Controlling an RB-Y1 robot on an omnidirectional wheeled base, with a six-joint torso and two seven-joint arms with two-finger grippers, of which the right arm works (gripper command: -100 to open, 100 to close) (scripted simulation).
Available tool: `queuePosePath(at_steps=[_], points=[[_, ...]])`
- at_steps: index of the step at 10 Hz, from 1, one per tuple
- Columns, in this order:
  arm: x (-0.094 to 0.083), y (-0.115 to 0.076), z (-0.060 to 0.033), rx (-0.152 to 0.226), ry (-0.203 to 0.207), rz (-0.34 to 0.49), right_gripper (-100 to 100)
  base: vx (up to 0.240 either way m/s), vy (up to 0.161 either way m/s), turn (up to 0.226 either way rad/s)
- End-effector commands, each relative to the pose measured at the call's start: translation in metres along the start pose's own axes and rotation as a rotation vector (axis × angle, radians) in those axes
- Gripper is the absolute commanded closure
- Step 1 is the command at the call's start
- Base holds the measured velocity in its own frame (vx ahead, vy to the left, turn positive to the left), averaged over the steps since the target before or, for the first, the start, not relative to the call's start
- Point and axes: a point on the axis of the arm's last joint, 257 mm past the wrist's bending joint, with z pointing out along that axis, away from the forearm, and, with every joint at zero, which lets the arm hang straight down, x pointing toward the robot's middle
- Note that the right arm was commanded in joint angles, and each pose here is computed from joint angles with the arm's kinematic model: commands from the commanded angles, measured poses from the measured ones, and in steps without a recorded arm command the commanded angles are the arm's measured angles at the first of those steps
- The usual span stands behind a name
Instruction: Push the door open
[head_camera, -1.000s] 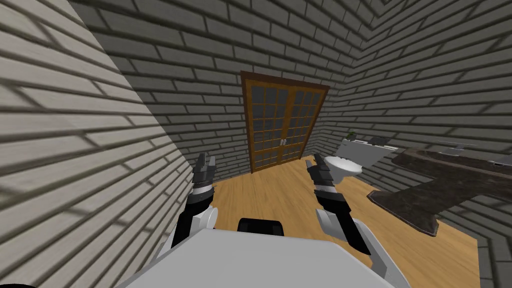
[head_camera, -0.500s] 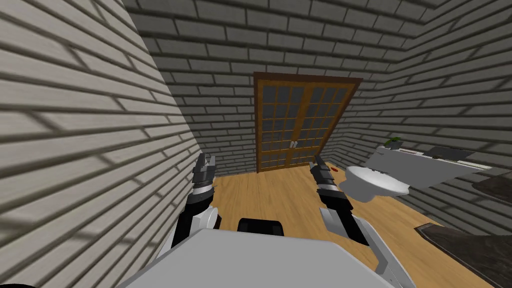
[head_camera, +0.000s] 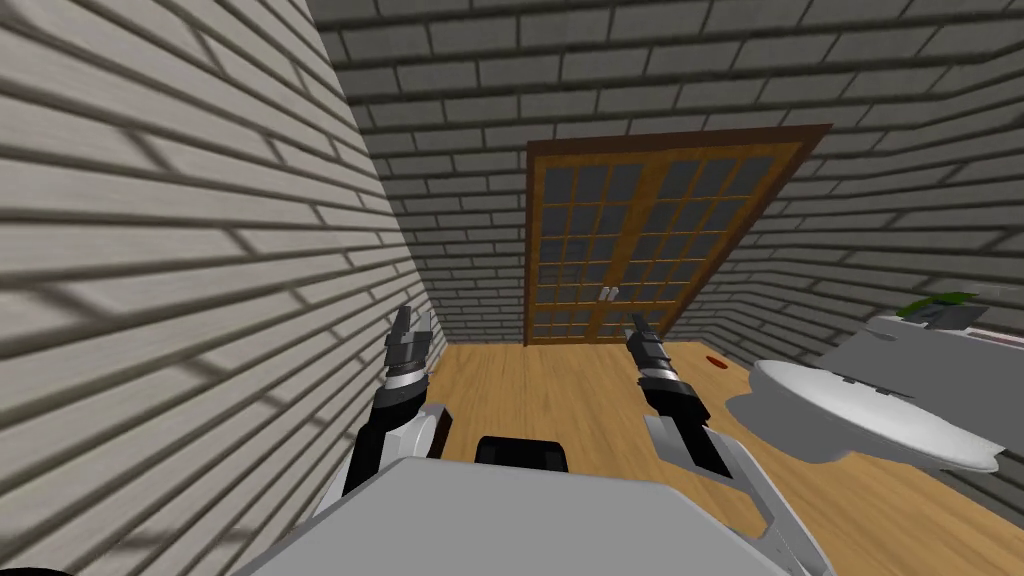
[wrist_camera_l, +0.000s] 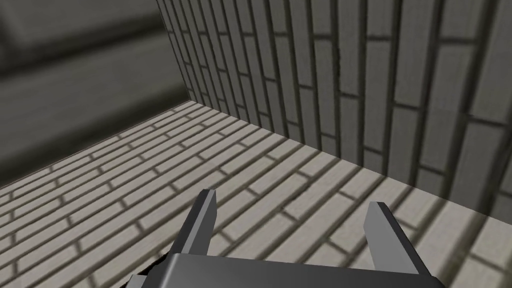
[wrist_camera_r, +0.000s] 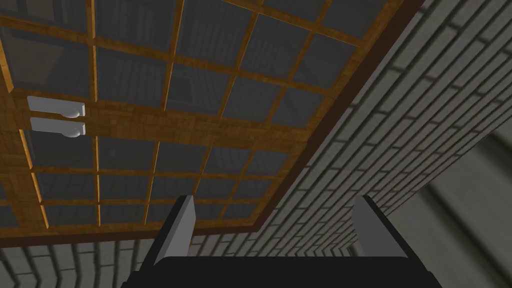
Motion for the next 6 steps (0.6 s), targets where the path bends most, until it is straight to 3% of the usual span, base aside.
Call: queuePosePath(at_steps=[1,2,6], points=[[-0.011,-0.017,0.0018,0.045,-0.021,-0.023,-100,0.0,-0.083,0.369],[-0.019,-0.027,0.0024,0.073,-0.035,-0.038,-100,0.015,-0.138,0.386],[-0.044,-0.056,0.0025,0.157,-0.084,-0.081,-100,-0.003,-0.128,0.268]])
